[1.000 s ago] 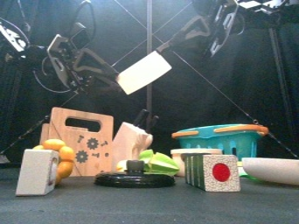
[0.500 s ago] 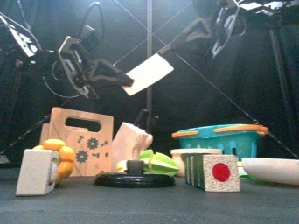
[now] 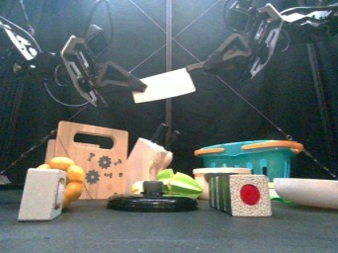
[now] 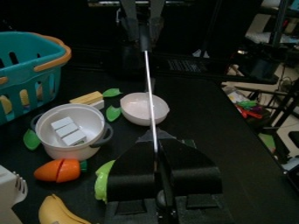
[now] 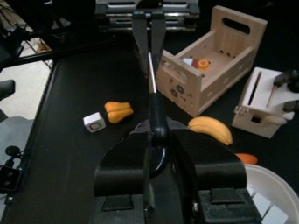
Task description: Grab cleaver with other hand
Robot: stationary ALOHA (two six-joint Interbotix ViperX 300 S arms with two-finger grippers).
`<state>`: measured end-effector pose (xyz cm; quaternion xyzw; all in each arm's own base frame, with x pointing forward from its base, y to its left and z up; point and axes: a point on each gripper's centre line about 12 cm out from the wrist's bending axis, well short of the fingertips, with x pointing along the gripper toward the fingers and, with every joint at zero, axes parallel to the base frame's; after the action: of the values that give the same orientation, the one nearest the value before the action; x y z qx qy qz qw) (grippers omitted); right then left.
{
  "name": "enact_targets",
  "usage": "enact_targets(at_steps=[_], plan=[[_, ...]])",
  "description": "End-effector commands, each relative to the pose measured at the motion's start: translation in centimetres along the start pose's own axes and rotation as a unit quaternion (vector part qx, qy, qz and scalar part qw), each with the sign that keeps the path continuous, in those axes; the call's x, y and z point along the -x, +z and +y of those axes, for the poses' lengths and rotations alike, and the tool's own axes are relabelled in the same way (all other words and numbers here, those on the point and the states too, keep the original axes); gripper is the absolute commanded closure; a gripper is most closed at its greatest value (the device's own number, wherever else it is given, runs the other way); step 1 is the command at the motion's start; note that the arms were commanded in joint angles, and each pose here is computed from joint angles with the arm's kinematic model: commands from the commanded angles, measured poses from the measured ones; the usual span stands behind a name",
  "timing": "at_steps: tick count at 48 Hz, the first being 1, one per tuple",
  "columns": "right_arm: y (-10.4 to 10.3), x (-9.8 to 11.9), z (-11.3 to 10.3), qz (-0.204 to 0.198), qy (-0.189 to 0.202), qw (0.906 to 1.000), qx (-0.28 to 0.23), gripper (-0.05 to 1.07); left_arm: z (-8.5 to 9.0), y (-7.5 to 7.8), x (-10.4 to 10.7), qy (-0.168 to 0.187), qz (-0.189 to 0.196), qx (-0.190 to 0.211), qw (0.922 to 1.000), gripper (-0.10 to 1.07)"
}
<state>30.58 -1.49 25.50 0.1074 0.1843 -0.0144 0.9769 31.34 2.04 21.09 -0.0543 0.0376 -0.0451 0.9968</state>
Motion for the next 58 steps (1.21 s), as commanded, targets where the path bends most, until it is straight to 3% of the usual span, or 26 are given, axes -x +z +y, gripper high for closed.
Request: enact_targets(at_steps=[1, 16, 22, 27, 32, 40, 43, 46, 49, 53, 58], plan=[[0.1, 0.2, 0.0, -0.002, -0.001, 1.0, -0.006, 0.51, 0.0, 0.9, 0.1, 0.0, -0.017, -0.003, 0.9999, 0.69], [-0.4, -0.3, -0.5, 0.009, -0.02, 0.9988, -0.044, 0.51, 0.3, 0.1, -0.3, 0.002, -0.004, 0.0, 1.0, 0.69], [0.2, -0.3, -1.6, 0.026, -0.082, 0.993, -0.081, 0.51, 0.3, -0.2, -0.5, 0.002, 0.001, 0.002, 1.0, 0.69], [0.3, -0.2, -1.6, 0.035, -0.102, 0.9893, -0.098, 0.51, 0.3, -0.2, -0.6, 0.001, 0.002, 0.001, 1.0, 0.69], [0.9, -0.3, -1.4, 0.03, -0.098, 0.9807, -0.166, 0.51, 0.3, -0.3, -0.5, 0.001, 0.003, 0.001, 1.0, 0.69], [0.3, 0.0, -1.7, 0.041, -0.112, 0.9588, -0.258, 0.51, 0.3, -0.2, -0.6, 0.001, 0.002, 0.001, 1.0, 0.69], [0.3, 0.0, -1.7, 0.043, -0.113, 0.9603, -0.251, 0.51, 0.3, -0.2, -0.6, 0.002, 0.002, 0.001, 1.0, 0.69], [0.3, 0.1, -1.8, 0.043, -0.117, 0.9687, -0.215, 0.49, 0.4, -0.2, -0.3, 0.003, 0.001, 0.001, 1.0, 0.69], [0.8, 1.0, -1.6, 0.029, -0.112, 0.9744, -0.193, 0.42, 0.4, -0.2, -0.2, 0.004, 0.001, 0.001, 1.0, 0.69], [1.0, 2.6, -1.5, 0.012, -0.106, 0.978, -0.179, 0.21, 0.4, -0.2, -0.2, 0.004, 0.001, 0.001, 1.0, 0.69], [1.2, 4.4, -1.5, 0.006, -0.117, 0.9713, -0.207, -0.02, 0.5, -0.4, -0.2, 0.005, 0.003, 0.001, 1.0, 0.69]])
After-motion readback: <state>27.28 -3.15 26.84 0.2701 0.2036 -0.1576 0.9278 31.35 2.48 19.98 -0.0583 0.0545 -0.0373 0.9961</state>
